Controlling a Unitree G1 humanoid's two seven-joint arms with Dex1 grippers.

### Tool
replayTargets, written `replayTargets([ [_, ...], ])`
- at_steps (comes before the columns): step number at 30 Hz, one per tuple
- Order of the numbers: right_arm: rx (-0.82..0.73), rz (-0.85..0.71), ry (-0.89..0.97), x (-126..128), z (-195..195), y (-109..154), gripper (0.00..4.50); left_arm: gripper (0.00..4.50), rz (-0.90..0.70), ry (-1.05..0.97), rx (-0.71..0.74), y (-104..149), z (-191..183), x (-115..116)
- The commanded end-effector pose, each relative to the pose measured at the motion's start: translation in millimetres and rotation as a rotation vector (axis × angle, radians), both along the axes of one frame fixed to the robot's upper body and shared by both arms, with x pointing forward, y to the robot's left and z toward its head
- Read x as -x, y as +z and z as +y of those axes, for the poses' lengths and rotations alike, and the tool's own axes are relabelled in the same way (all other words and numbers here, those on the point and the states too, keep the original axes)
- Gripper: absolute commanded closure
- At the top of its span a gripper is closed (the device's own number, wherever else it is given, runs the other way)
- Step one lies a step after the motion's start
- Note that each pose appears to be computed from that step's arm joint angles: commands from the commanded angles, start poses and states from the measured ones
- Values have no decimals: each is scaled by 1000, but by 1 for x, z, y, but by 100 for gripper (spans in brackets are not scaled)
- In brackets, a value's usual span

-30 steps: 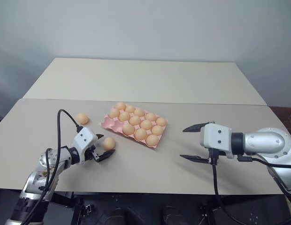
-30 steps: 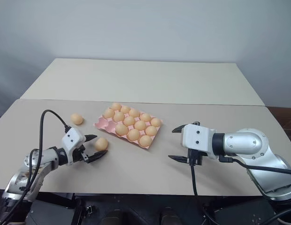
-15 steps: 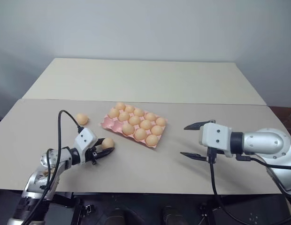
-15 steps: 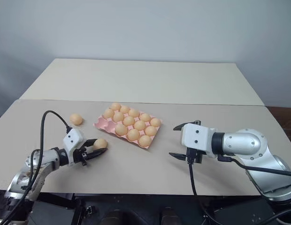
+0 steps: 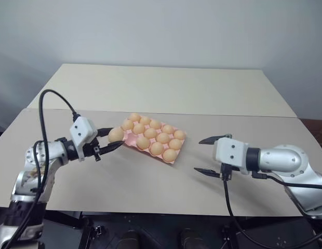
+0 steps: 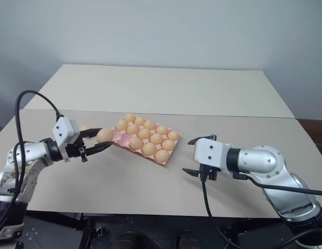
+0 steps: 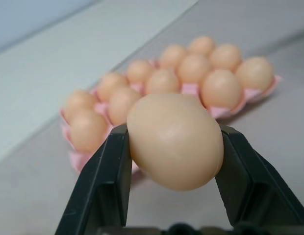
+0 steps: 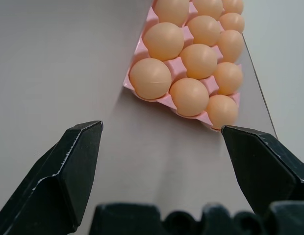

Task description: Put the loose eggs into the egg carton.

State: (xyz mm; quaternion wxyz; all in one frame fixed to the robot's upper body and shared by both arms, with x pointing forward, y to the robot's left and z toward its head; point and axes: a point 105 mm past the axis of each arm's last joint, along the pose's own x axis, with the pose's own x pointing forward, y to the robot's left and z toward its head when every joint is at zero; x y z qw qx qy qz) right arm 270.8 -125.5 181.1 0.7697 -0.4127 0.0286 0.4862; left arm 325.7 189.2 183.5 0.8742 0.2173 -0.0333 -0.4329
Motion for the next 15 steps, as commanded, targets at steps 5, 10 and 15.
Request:
replayTargets([
  [5,-3,-94,-29,5,-1,18,0,219,-29,-15,-66,-9,-8,-25],
  [10,-10,-91,-54,9,-3,16,0,219,-29,-10,-74,-13,-9,-36],
  [15,-16,-94,-69,9,-3,17,0,111,-32,6,-34,-11,-10,-43],
])
